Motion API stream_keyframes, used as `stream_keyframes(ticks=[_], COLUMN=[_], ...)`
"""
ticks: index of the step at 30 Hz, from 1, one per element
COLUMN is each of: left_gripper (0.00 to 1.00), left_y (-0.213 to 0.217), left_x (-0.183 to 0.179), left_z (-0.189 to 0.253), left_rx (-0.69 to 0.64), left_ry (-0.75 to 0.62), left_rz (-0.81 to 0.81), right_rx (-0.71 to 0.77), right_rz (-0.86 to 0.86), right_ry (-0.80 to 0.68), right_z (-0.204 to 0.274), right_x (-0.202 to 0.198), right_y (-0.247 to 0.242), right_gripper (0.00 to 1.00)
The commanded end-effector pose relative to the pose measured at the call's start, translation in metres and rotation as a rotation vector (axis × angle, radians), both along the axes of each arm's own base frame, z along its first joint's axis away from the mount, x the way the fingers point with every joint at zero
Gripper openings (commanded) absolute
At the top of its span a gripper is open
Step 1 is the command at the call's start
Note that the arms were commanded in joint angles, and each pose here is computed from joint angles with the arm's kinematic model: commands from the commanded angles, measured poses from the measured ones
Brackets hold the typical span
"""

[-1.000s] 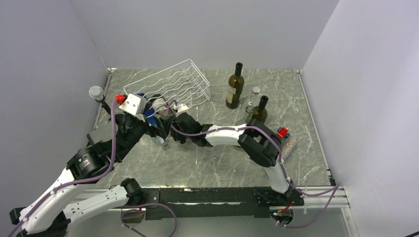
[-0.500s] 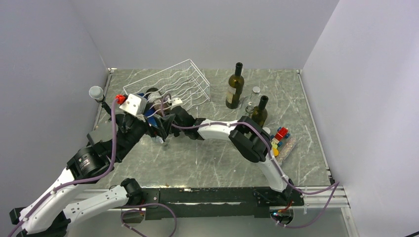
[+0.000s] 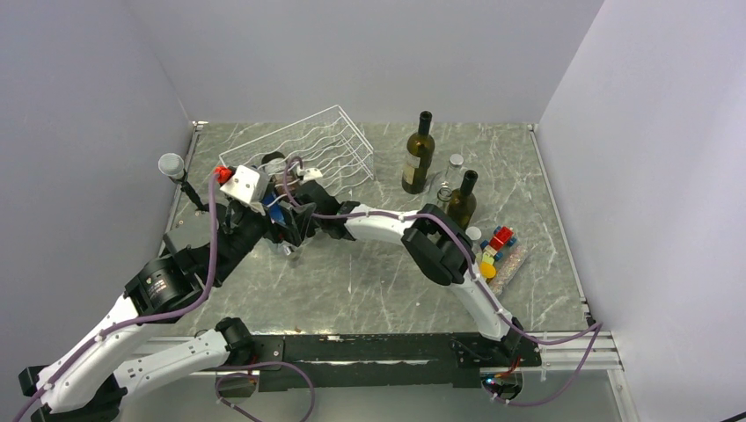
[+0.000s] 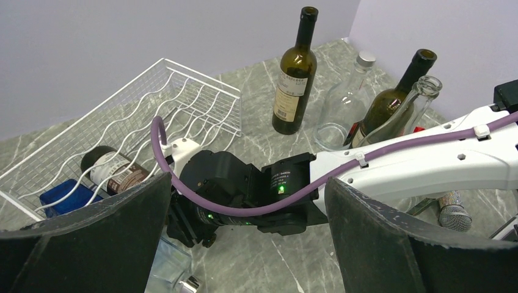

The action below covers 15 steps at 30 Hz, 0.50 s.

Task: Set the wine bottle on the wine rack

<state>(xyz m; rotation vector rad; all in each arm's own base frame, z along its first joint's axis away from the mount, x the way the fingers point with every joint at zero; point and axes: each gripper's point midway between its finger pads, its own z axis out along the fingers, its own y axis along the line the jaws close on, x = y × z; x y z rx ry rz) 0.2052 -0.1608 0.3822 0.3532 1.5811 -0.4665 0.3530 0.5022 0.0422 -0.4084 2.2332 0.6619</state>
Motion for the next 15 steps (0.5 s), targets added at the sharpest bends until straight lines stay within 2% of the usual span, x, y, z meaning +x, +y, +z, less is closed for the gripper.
stream_keyframes(ticks=[1, 4, 8, 11, 15], left_gripper=[0.99, 0.99, 0.99, 0.99, 0.99], left_y=[0.002, 0.002, 0.001, 0.002, 0.004], left_x=[-0.003, -0.004, -0.004, -0.003, -0.003], left_z=[0.014, 0.014, 0.012, 0.013, 0.017], left_rx=[-0.024, -0.026, -0.019, -0.022, -0.021], left_ry=[-0.02, -0.018, -0.02, -0.023, -0.03], left_rz=[-0.007, -0.009, -0.012, -0.008, -0.001], right_rx=[0.165, 0.161, 0.156, 0.141, 0.145], right_rz=[-0.029, -0.029, -0.02, -0.03, -0.042], right_ry=[-0.094, -0.08, -0.076, -0.062, -0.054], right_z=[0.056, 0.053, 0.051, 0.052, 0.065], right_x=[0.028, 0.028, 0.026, 0.024, 0.018], right_y=[0.027, 0.025, 0.023, 0.019, 0.012], right_gripper=[0.28, 0.39, 0.64, 0.73, 0.79])
